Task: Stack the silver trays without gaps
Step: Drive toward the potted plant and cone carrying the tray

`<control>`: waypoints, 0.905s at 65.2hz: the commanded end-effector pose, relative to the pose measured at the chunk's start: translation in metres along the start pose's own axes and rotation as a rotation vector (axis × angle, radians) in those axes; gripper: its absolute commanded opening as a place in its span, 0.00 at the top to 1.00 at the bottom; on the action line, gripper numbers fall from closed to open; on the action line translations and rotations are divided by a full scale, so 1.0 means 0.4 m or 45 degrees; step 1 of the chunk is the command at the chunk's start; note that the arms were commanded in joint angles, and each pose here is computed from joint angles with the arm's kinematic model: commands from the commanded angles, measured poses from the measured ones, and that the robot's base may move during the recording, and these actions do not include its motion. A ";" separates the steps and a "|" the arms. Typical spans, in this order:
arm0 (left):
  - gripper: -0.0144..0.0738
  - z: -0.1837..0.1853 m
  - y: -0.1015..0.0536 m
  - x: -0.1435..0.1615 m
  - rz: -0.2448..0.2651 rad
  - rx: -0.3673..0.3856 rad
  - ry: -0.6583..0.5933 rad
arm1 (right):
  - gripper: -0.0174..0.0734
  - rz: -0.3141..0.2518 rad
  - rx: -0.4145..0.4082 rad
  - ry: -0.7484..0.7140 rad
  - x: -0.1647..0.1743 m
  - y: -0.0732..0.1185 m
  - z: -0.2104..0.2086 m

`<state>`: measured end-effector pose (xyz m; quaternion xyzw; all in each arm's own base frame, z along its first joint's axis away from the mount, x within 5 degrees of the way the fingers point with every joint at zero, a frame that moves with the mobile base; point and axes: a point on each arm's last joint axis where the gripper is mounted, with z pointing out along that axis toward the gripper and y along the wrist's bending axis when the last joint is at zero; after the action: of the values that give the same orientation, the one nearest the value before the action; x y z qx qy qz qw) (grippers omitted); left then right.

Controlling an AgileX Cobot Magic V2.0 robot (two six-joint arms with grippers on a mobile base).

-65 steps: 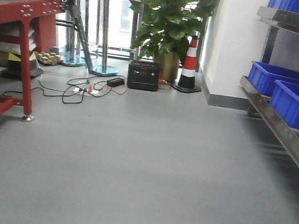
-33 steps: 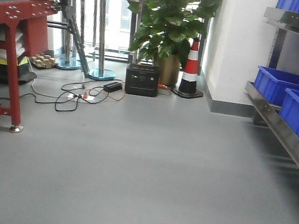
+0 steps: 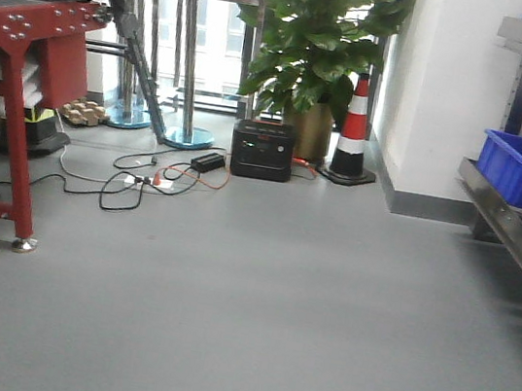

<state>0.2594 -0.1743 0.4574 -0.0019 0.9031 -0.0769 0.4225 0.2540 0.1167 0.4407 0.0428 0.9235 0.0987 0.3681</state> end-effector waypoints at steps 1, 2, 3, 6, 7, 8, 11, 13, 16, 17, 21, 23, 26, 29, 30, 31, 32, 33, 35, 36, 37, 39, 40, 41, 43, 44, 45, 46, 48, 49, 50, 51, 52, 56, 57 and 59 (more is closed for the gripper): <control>0.86 -0.017 0.004 -0.014 0.009 -0.004 -0.065 | 0.88 -0.028 0.027 -0.056 -0.012 -0.009 -0.012; 0.86 -0.017 0.004 -0.014 0.009 -0.004 -0.065 | 0.88 -0.028 0.026 -0.058 -0.012 -0.009 -0.012; 0.86 -0.017 0.004 -0.014 0.009 -0.004 -0.065 | 0.88 -0.028 0.026 -0.058 -0.012 -0.009 -0.012; 0.86 -0.017 0.004 -0.014 0.009 -0.004 -0.065 | 0.88 -0.028 0.026 -0.058 -0.012 -0.009 -0.012; 0.86 -0.017 0.004 -0.014 0.009 -0.004 -0.065 | 0.88 -0.028 0.026 -0.058 -0.012 -0.009 -0.012; 0.86 -0.017 0.004 -0.014 0.009 -0.004 -0.065 | 0.88 -0.028 0.026 -0.058 -0.012 -0.009 -0.012; 0.86 -0.017 0.004 -0.014 0.009 -0.004 -0.065 | 0.88 -0.028 0.026 -0.058 -0.012 -0.009 -0.012; 0.86 -0.017 0.004 -0.014 0.009 -0.004 -0.065 | 0.88 -0.028 0.026 -0.058 -0.012 -0.009 -0.012; 0.86 -0.017 0.004 -0.014 0.008 -0.002 -0.067 | 0.88 -0.028 0.026 -0.058 -0.012 -0.009 -0.012; 0.86 -0.017 0.004 -0.014 0.008 -0.002 -0.067 | 0.88 -0.028 0.026 -0.058 -0.012 -0.009 -0.012; 0.86 -0.017 0.004 -0.014 0.008 -0.002 -0.067 | 0.88 -0.028 0.026 -0.058 -0.012 -0.009 -0.012; 0.86 -0.017 0.003 -0.014 0.009 0.001 -0.069 | 0.88 -0.028 0.026 -0.058 -0.012 -0.009 -0.012; 0.86 -0.017 0.003 -0.014 0.009 0.001 -0.069 | 0.88 -0.028 0.026 -0.058 -0.012 -0.009 -0.012; 0.86 -0.017 0.003 -0.014 0.009 0.001 -0.069 | 0.88 -0.028 0.026 -0.058 -0.012 -0.009 -0.012; 0.86 -0.017 0.003 -0.014 0.009 0.001 -0.069 | 0.88 -0.028 0.026 -0.058 -0.012 -0.009 -0.012; 0.86 -0.017 0.003 -0.014 0.009 0.001 -0.069 | 0.88 -0.028 0.026 -0.058 -0.012 -0.009 -0.012; 0.86 -0.017 0.003 -0.014 0.009 0.001 -0.069 | 0.88 -0.028 0.026 -0.058 -0.012 -0.009 -0.012; 0.86 -0.017 0.003 -0.014 0.009 0.001 -0.069 | 0.88 -0.028 0.026 -0.058 -0.012 -0.009 -0.012; 0.86 -0.017 0.003 -0.015 0.009 0.003 -0.071 | 0.88 -0.028 0.026 -0.058 -0.012 -0.009 -0.012; 0.86 -0.017 0.003 -0.015 0.009 0.003 -0.071 | 0.88 -0.028 0.026 -0.058 -0.012 -0.009 -0.012; 0.86 -0.017 0.003 -0.015 0.009 0.003 -0.071 | 0.88 -0.028 0.026 -0.058 -0.012 -0.009 -0.012; 0.86 -0.017 0.003 -0.015 0.009 0.003 -0.071 | 0.88 -0.028 0.026 -0.058 -0.012 -0.009 -0.012; 0.86 -0.017 0.003 -0.015 0.009 0.003 -0.071 | 0.88 -0.028 0.026 -0.058 -0.012 -0.009 -0.012; 0.86 -0.017 0.003 -0.015 0.009 0.003 -0.071 | 0.88 -0.028 0.026 -0.058 -0.012 -0.009 -0.012; 0.86 -0.017 0.003 -0.015 0.009 0.003 -0.071 | 0.88 -0.028 0.026 -0.058 -0.012 -0.009 -0.012; 0.86 -0.017 0.003 -0.015 0.009 0.003 -0.071 | 0.88 -0.028 0.026 -0.058 -0.012 -0.009 -0.012; 0.86 -0.017 0.003 -0.015 0.009 0.003 -0.071 | 0.88 -0.028 0.026 -0.058 -0.012 -0.009 -0.012; 0.86 -0.017 0.003 -0.015 0.009 0.003 -0.071 | 0.88 -0.028 0.026 -0.058 -0.012 -0.009 -0.012; 0.86 -0.017 0.003 -0.015 0.010 0.000 -0.073 | 0.88 -0.028 0.026 -0.058 -0.012 -0.009 -0.012; 0.86 -0.017 0.004 -0.015 0.011 -0.002 -0.075 | 0.88 -0.028 0.026 -0.058 -0.012 -0.009 -0.012; 0.86 -0.017 0.004 -0.015 0.011 -0.002 -0.075 | 0.88 -0.028 0.026 -0.058 -0.012 -0.009 -0.012; 0.86 -0.017 0.004 -0.016 0.012 -0.004 -0.076 | 0.88 -0.028 0.026 -0.058 -0.012 -0.009 -0.012; 0.86 -0.017 0.004 -0.016 0.012 -0.004 -0.076 | 0.88 -0.028 0.024 -0.060 -0.012 -0.009 -0.012; 0.86 -0.017 0.004 -0.016 0.014 -0.006 -0.078 | 0.88 -0.028 0.024 -0.060 -0.012 -0.009 -0.012; 0.86 -0.017 0.004 -0.016 0.014 -0.006 -0.078 | 0.88 -0.028 0.024 -0.060 -0.012 -0.009 -0.012; 0.86 -0.017 0.005 -0.016 0.014 -0.008 -0.079 | 0.88 -0.028 0.024 -0.060 -0.012 -0.009 -0.012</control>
<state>0.2598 -0.1741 0.4579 -0.0013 0.9017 -0.0753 0.4259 0.2543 0.1170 0.4411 0.0424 0.9226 0.1000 0.3703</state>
